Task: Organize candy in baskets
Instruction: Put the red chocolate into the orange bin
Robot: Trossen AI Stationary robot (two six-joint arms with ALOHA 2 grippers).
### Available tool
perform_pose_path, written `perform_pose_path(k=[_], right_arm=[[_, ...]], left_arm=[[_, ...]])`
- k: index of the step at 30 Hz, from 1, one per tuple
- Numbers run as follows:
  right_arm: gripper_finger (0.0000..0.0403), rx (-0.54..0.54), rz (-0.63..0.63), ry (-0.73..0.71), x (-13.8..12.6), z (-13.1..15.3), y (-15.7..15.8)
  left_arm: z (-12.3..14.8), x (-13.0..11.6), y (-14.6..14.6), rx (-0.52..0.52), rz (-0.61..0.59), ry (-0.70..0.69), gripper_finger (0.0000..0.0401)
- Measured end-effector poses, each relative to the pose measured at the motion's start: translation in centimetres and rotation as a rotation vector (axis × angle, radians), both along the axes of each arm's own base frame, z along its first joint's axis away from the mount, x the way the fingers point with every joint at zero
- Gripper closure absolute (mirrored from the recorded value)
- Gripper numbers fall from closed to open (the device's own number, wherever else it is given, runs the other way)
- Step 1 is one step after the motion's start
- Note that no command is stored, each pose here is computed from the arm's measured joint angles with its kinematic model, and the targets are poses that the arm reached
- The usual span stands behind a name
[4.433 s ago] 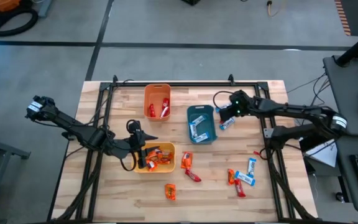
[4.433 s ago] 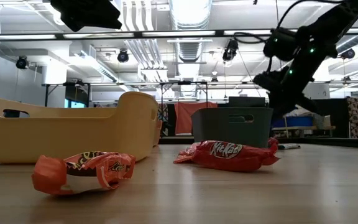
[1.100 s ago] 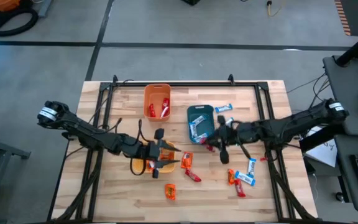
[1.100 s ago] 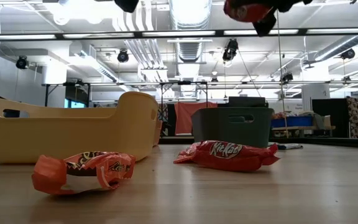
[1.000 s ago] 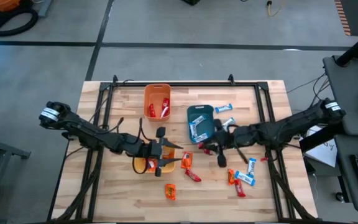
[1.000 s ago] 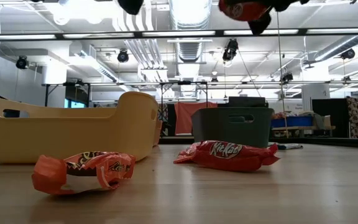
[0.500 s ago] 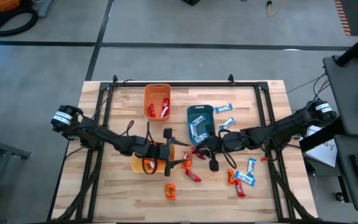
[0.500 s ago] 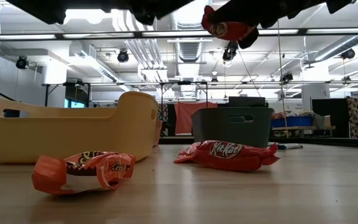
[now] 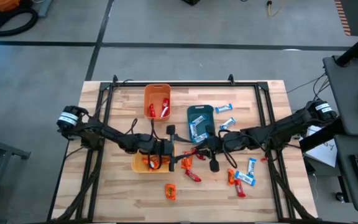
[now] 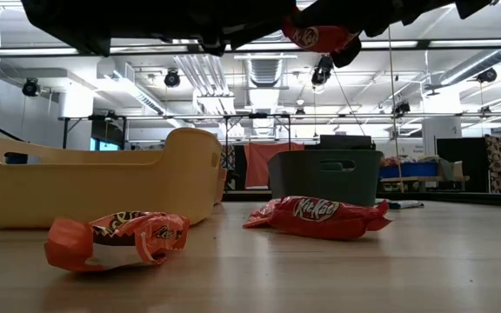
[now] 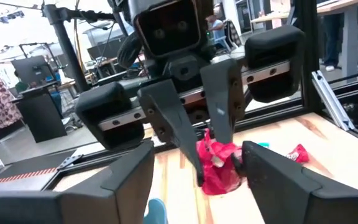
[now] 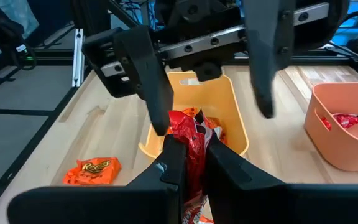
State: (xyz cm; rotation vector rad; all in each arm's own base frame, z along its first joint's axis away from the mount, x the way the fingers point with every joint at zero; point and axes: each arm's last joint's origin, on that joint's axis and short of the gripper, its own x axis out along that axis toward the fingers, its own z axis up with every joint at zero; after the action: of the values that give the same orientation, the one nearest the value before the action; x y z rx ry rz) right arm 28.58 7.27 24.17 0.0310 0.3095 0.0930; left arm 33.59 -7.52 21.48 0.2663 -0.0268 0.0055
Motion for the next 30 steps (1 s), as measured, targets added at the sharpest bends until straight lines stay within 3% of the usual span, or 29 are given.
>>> perform_pose_path(k=[17, 22, 30], right_arm=[[0.0369, 0.0, -0.003, -0.006, 0.02, 0.06, 0.0], [0.036, 0.038, -0.016, -0.002, 0.02, 0.06, -0.01], [0.0277, 0.072, -0.017, 0.01, 0.01, 0.02, 0.02]], left_arm=[[-0.18, 0.07, 0.11, 0.01, -0.022, 0.012, 0.0392], [-0.18, 0.07, 0.12, 0.01, -0.017, 0.013, 0.0399], [0.14, -0.09, -0.07, 0.017, -0.043, 0.007, 0.0401]])
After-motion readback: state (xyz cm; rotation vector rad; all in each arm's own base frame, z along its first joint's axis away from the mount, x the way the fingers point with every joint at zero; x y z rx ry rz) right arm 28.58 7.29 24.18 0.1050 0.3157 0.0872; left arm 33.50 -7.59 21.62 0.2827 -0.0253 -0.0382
